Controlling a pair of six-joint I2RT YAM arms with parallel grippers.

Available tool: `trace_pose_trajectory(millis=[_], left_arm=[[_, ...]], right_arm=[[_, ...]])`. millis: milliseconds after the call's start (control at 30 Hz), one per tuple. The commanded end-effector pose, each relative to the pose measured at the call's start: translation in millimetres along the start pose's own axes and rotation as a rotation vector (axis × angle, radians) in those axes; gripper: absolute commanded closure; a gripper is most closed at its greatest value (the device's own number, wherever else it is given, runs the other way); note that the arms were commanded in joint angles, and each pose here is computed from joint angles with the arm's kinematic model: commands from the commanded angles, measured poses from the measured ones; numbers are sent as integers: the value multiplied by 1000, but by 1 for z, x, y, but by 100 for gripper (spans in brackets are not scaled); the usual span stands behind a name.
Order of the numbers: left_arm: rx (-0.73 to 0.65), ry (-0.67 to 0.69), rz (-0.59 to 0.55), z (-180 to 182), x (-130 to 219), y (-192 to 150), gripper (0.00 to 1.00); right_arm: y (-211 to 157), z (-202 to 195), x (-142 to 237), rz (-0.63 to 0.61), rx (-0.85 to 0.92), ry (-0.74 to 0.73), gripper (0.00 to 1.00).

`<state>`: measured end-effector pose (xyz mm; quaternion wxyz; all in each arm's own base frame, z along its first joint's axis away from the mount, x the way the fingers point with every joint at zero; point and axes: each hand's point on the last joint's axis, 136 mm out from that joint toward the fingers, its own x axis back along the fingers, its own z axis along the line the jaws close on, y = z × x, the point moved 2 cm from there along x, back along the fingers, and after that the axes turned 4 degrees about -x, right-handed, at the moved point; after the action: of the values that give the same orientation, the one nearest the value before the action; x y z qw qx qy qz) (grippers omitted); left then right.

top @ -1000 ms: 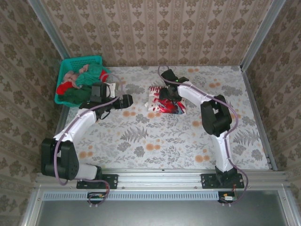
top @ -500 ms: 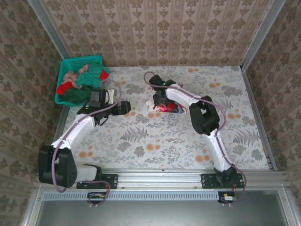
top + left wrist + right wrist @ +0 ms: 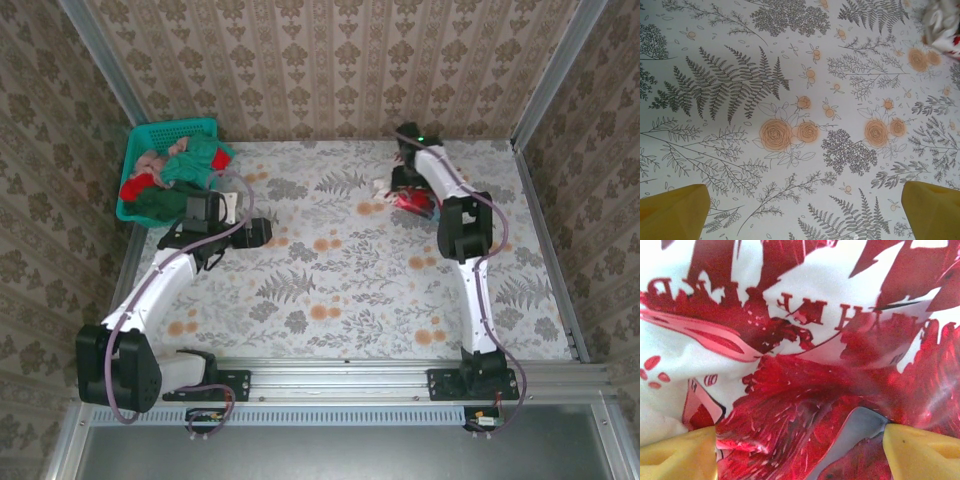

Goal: Fold and stack the t-shirts

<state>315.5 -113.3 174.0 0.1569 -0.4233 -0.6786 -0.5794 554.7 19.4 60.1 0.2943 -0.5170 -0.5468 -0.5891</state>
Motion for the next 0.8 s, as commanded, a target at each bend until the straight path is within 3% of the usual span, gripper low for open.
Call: trace_pose_trajectory(millis=[0,200,400,600,767], left_arm=[[-19,20,16,4,6,-6,0],[-25,53,25,9,13,-12,0],[-50,65,8,7,30,-14,0],[-47,64,-32,5,41,-17,0],[-49,47,-45,2,43,-15,0]], right_arm=[[-1,-36,-18,105,-39,-6,14],[43,-94,-17,18,-323,77,17],[67,-108,64,-141,-296,48,14],[35,-85,109,-212,-149,26,13],[-4,-85,70,-146,-95,-83,15]])
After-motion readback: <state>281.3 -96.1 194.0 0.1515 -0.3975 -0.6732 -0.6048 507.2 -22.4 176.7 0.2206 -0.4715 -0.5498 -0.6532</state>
